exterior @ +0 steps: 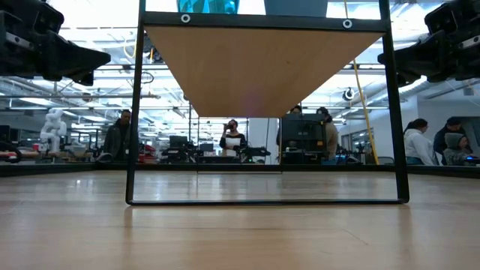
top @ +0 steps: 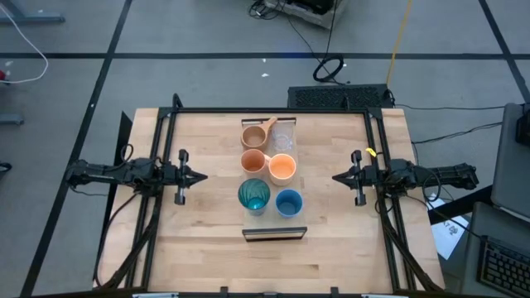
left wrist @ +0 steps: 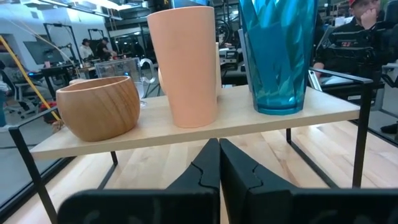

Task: Stack small to large cups/mugs on shelf
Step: Return to Home Position

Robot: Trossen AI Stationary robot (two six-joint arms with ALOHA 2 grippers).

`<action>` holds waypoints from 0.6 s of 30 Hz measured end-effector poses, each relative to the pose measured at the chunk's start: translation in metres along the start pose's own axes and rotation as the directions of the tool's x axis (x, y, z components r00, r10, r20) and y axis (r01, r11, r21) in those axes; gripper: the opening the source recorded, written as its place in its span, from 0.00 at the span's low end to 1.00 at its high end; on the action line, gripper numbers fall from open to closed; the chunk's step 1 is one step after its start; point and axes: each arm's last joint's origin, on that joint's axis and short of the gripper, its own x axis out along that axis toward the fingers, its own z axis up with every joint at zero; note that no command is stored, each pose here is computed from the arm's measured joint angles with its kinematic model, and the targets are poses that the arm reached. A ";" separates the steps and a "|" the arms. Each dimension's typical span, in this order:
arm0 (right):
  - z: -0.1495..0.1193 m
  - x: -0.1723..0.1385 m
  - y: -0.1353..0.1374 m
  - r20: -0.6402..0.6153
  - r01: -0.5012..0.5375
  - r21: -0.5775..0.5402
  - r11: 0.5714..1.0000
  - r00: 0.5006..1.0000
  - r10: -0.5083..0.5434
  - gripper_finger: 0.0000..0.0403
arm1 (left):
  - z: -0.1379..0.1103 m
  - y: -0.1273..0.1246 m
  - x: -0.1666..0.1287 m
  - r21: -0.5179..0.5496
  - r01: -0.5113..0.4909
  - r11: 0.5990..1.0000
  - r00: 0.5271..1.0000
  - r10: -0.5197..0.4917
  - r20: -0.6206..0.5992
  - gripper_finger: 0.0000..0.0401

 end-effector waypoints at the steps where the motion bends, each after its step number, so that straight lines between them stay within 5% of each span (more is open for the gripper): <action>1: 0.000 0.000 0.000 0.000 0.000 0.000 1.000 1.000 0.000 0.00 | 0.000 0.000 0.000 0.000 0.000 1.000 1.000 0.000 0.000 0.01; 18: 0.000 0.000 0.000 0.000 0.000 0.000 1.000 1.000 0.000 0.00 | 0.000 0.000 0.000 0.000 -0.001 1.000 1.000 0.001 0.002 0.08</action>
